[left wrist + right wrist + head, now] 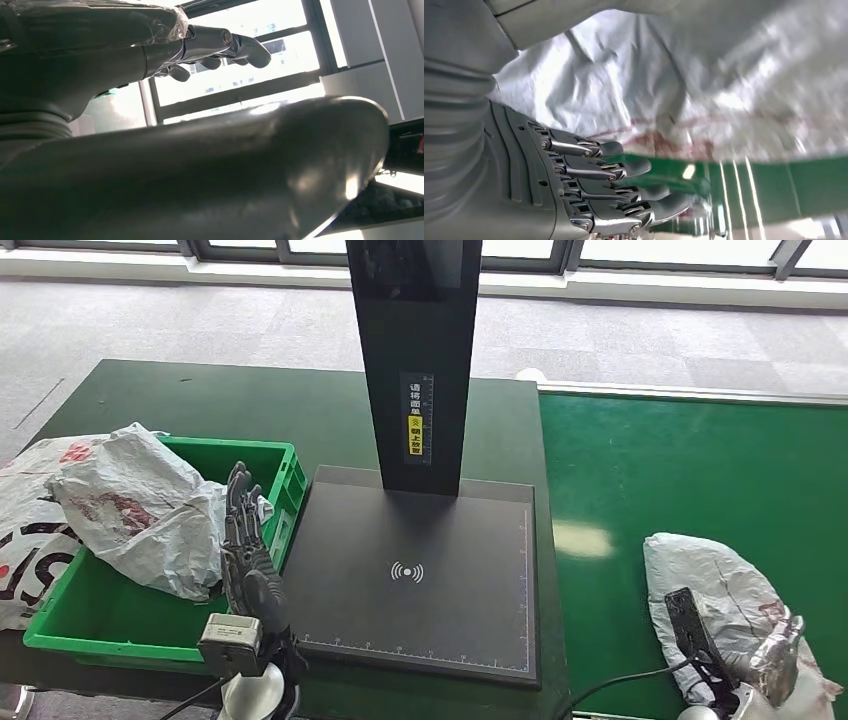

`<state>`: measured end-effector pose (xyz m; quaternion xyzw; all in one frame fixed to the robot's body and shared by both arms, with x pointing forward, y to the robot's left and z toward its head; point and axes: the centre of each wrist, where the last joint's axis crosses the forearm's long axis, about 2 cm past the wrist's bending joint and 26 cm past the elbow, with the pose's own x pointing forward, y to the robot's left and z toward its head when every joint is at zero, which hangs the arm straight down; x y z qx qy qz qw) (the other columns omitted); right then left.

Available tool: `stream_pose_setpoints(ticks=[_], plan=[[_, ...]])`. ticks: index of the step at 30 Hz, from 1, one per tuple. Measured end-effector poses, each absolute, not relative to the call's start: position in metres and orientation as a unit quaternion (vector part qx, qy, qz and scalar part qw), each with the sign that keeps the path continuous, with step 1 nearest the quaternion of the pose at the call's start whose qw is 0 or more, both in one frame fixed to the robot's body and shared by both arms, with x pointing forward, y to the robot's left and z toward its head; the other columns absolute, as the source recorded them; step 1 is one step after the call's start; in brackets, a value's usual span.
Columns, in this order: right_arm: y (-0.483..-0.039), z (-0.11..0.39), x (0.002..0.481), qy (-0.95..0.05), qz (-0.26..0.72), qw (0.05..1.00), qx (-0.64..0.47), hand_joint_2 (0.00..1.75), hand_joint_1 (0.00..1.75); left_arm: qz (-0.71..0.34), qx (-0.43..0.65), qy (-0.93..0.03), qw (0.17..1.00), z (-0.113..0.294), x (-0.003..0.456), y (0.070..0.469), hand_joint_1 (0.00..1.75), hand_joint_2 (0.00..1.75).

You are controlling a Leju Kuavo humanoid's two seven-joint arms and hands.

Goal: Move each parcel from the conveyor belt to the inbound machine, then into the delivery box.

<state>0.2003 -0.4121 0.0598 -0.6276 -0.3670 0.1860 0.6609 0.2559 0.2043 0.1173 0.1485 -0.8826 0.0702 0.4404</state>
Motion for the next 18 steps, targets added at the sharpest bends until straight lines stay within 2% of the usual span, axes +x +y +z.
stream_pose_setpoints(ticks=[6,18], plan=[[-0.41,0.033,0.193,-0.295,0.258,0.72,-0.573,1.75,0.0,0.065,0.142,-0.885,0.439,0.119,0.263,0.204,0.0,0.0],[-0.408,0.021,0.194,-0.277,0.273,0.74,-0.549,1.75,0.0,0.062,0.14,-0.882,0.446,0.115,0.265,0.202,0.0,0.0]])
